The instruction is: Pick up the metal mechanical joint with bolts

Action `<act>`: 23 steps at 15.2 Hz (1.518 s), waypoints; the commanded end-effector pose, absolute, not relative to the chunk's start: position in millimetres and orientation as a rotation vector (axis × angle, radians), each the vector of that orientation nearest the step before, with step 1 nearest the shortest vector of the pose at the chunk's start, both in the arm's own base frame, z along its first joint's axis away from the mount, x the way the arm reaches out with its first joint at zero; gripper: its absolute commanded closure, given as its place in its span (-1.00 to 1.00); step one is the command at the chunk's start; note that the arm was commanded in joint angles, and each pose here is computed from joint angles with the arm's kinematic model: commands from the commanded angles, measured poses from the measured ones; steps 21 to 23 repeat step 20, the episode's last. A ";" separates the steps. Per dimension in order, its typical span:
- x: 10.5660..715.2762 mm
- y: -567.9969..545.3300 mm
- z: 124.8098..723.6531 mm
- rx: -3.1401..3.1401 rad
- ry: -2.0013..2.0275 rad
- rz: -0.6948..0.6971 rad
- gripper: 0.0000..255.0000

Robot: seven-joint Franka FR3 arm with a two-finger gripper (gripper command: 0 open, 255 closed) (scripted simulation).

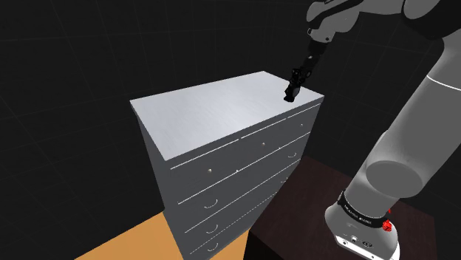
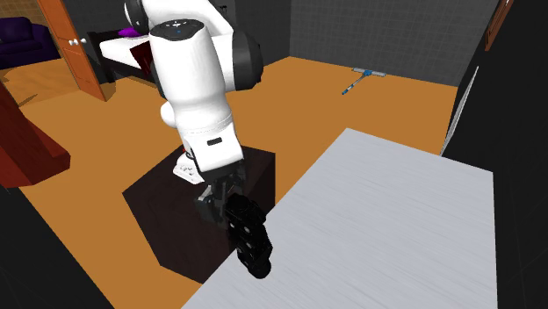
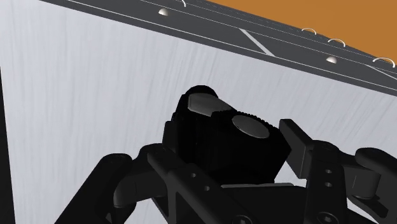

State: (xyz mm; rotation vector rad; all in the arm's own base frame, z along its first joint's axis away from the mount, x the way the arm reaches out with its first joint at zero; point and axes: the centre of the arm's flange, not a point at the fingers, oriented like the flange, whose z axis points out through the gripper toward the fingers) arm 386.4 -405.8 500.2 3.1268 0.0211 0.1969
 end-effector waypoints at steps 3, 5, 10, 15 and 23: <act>387.0 -405.3 499.3 3.128 0.021 0.194 1.00; 387.0 -405.3 509.9 3.128 0.021 0.194 1.00; 387.0 -405.3 536.3 3.128 0.021 0.194 1.00; 387.0 -405.3 562.7 3.128 0.021 0.194 1.00; 387.0 -405.3 579.3 3.128 0.021 0.194 1.00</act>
